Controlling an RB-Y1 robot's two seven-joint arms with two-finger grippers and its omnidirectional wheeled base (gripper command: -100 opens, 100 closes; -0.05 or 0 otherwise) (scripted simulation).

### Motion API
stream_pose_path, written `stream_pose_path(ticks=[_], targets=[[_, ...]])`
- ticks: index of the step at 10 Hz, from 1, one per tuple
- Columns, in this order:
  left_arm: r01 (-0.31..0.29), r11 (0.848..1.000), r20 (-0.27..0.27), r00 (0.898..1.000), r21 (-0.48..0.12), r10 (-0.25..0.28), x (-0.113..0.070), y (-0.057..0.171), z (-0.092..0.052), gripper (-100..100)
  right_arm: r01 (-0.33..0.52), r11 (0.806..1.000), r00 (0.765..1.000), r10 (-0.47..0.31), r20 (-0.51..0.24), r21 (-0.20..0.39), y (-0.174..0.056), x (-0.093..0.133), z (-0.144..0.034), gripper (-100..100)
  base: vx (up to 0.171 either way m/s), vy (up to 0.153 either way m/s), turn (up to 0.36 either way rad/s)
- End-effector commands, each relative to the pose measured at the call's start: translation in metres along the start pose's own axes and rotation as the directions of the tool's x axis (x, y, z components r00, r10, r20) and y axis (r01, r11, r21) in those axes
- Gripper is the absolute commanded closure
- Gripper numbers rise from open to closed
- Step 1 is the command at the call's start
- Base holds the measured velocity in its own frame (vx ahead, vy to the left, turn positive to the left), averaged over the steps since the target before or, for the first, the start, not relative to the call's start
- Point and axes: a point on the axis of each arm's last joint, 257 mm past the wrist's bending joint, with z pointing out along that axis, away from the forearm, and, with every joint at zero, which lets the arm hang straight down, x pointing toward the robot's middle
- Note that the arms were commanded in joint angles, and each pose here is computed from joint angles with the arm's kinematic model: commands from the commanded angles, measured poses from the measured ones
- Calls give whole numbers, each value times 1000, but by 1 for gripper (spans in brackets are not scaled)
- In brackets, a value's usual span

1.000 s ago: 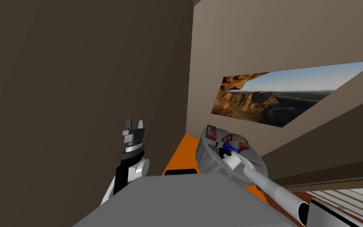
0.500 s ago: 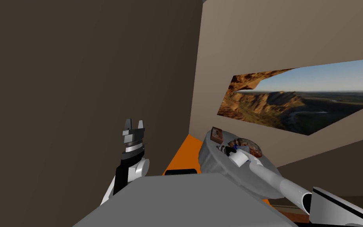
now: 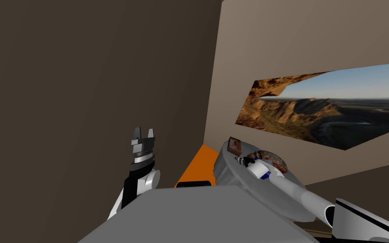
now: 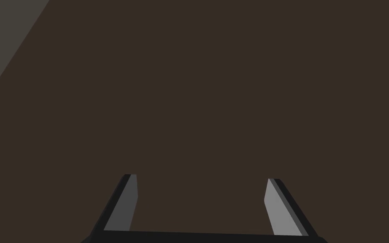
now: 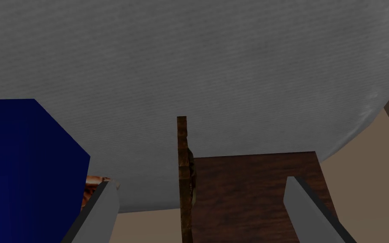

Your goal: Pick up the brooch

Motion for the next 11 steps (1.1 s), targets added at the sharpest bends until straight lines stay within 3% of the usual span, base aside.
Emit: stream_pose_path(ticks=[1, 3, 4, 8, 9, 10, 11], targets=[[0, 1000, 0, 1000, 0, 0, 0, 0, 0, 0, -6, 1000, 1000, 6, 1, 3, -2, 7, 4, -100, 40, -43, 69], [0, 1000, 0, 1000, 0, 0, 0, 0, 0, 0, -8, 1000, 1000, 8, 0, 5, -3, 7, 6, -100, 29, -34, 28], [0, 1000, 0, 1000, 0, 0, 0, 0, 0, 0, -8, 1000, 1000, 8, 1, 4, -3, 8, 6, 100, 0, 0, 0], [0, 1000, 0, 1000, 0, 0, 0, 0, 0, 0, -9, 1000, 1000, 9, 1, 5, -3, 7, 6, 100, 0, -1, -3], [0, 1000, 0, 1000, 0, 0, 0, 0, 0, 0, -9, 1000, 1000, 9, 1, 5, -3, 7, 6, 0, 0, 0, 0], [0, 1000, 0, 1000, 0, 0, 0, 0, 0, 0, -3, 1000, 1000, 3, 1, 1, 0, 3, 2, 100, -18, 23, -45], [0, 1000, 0, 1000, 0, 0, 0, 0, 0, 0, -1, 1000, 1000, 1, 1, -1, 1, 0, 0, 100, -34, 39, -62]])
